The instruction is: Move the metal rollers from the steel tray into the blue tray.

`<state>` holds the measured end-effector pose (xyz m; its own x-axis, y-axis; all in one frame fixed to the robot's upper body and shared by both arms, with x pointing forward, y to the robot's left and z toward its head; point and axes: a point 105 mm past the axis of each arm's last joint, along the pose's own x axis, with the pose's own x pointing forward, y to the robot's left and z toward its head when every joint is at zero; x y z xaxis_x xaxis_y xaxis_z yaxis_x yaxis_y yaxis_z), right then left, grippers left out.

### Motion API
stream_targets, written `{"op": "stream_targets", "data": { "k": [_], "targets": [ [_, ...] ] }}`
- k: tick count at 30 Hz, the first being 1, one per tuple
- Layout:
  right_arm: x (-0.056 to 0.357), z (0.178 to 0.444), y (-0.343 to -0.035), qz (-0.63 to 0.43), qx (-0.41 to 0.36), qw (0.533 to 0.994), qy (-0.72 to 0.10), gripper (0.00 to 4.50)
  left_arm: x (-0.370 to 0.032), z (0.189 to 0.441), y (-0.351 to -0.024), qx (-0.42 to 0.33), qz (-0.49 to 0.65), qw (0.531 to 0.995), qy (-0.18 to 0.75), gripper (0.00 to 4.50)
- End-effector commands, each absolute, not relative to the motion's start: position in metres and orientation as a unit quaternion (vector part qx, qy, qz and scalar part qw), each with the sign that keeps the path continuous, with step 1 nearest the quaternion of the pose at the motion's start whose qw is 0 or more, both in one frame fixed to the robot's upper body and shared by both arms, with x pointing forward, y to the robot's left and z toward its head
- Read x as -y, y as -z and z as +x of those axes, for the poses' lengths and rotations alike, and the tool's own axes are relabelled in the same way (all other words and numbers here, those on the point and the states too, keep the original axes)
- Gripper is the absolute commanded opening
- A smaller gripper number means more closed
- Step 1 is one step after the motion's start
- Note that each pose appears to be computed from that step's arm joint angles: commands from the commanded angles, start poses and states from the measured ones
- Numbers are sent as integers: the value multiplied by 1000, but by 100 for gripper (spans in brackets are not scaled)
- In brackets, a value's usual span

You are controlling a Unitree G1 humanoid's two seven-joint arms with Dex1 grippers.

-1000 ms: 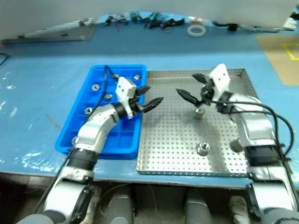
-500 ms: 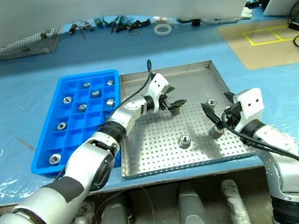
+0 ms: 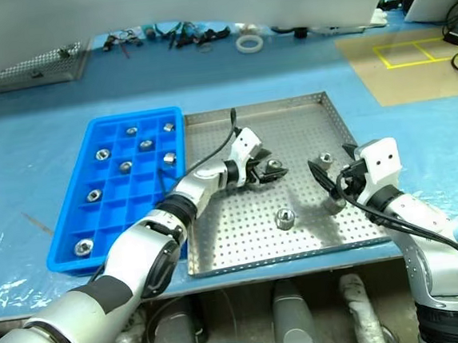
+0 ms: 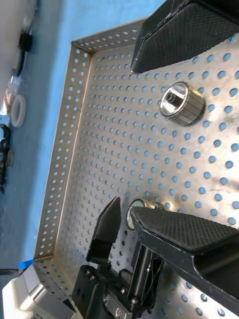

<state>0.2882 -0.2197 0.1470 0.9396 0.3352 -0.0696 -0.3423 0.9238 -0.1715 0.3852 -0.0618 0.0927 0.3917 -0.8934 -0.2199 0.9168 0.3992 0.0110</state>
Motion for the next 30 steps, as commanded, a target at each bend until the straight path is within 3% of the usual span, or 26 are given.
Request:
{"op": "stream_targets", "data": {
  "k": [1,5,8,9,11,15,19,23,30],
  "targets": [
    [220,285,-160,-109,7,980,-167,450,62,387,-89,-98,85,837,532,384],
    [221,285,-160,-111,8,981,-161,450,57,392,-85,-108,85,850,509,277],
    [220,286,-158,-109,6,981,-162,450,63,394,-107,-71,25,853,516,180],
    [218,287,-156,-109,4,980,-166,450,66,394,-122,-42,-13,851,524,168],
    [214,291,-153,-110,1,978,-175,450,67,395,-145,-2,-68,844,532,168],
    [193,310,-150,-105,3,969,-225,450,38,412,-177,70,-76,880,463,168],
    [172,335,-149,-109,7,954,-278,450,10,404,-199,130,-72,893,424,168],
    [145,357,-151,-114,16,935,-335,450,-28,392,-202,149,-40,929,335,168],
    [105,370,-144,-107,18,905,-411,450,-77,379,-189,112,-35,965,233,168]
  ]
}}
